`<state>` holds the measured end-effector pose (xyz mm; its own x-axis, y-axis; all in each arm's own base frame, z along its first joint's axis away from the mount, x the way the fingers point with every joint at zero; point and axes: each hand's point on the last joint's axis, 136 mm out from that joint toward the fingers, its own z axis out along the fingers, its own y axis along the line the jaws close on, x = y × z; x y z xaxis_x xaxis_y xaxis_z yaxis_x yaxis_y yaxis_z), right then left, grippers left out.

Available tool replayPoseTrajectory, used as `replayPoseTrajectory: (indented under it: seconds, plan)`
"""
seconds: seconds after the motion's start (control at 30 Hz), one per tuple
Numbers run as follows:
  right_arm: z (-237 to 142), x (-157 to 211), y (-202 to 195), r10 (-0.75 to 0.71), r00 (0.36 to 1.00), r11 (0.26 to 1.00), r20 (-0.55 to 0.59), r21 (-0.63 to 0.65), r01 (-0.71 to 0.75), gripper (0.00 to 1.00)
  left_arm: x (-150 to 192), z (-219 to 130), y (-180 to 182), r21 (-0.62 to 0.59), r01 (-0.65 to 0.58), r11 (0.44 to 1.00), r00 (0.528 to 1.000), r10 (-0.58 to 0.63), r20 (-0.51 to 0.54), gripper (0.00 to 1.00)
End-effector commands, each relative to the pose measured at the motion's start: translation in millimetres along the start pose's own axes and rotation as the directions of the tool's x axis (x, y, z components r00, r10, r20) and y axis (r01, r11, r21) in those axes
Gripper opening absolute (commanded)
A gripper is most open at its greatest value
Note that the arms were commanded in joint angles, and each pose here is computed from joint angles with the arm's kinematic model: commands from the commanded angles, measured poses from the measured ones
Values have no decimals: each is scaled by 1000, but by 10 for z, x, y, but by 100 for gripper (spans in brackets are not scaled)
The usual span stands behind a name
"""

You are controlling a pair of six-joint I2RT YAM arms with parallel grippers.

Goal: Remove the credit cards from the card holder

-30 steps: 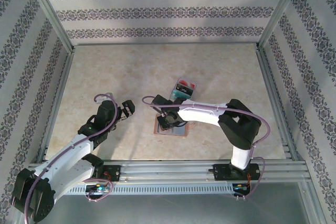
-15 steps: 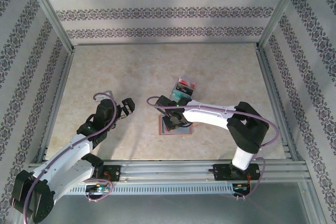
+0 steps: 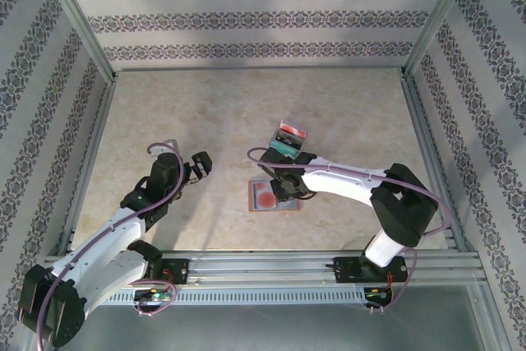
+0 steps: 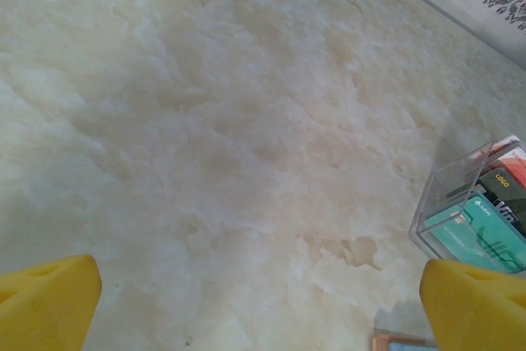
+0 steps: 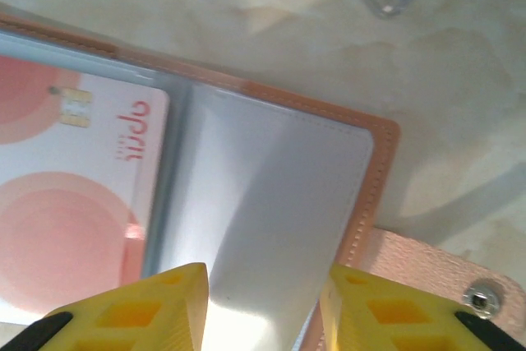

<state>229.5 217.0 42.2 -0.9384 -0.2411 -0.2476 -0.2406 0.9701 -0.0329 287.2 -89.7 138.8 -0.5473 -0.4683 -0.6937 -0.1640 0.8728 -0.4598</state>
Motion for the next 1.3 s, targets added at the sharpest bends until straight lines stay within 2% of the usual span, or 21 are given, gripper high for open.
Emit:
replayPoseTrajectory:
  seconds: [0.0,0.3,0.5,0.67,0.8,0.93,1.1,1.27]
  plan:
    - [56,85,-164,64,998,998,-19,19,-64,39,-32,-5,-131,17,-51,999,999,51,-2,100]
    - [215,245,-367,180,982,982,-49,-42,-183,30,310,100,-599,102,-226,969,967,236,-92,97]
    - [-47,126,-421,218,976,972,18,-98,-215,27,708,168,-928,216,-341,915,905,382,-188,88]
    - [-344,-39,-342,256,963,950,90,-207,-233,27,1050,240,-1160,311,-378,872,852,459,-253,72]
    - [-428,-108,-165,288,955,910,75,-333,-248,27,1305,335,-1284,370,-358,857,826,476,-303,57]
    - [-387,-134,27,303,953,860,23,-436,-263,27,1509,405,-1379,419,-342,841,795,497,-347,44]
    - [-289,-146,215,298,954,814,-28,-515,-269,27,1652,484,-1416,444,-316,838,783,495,-378,29]
    - [-174,-127,288,296,953,795,-63,-536,-283,27,1736,536,-1402,448,-303,841,778,490,-393,22]
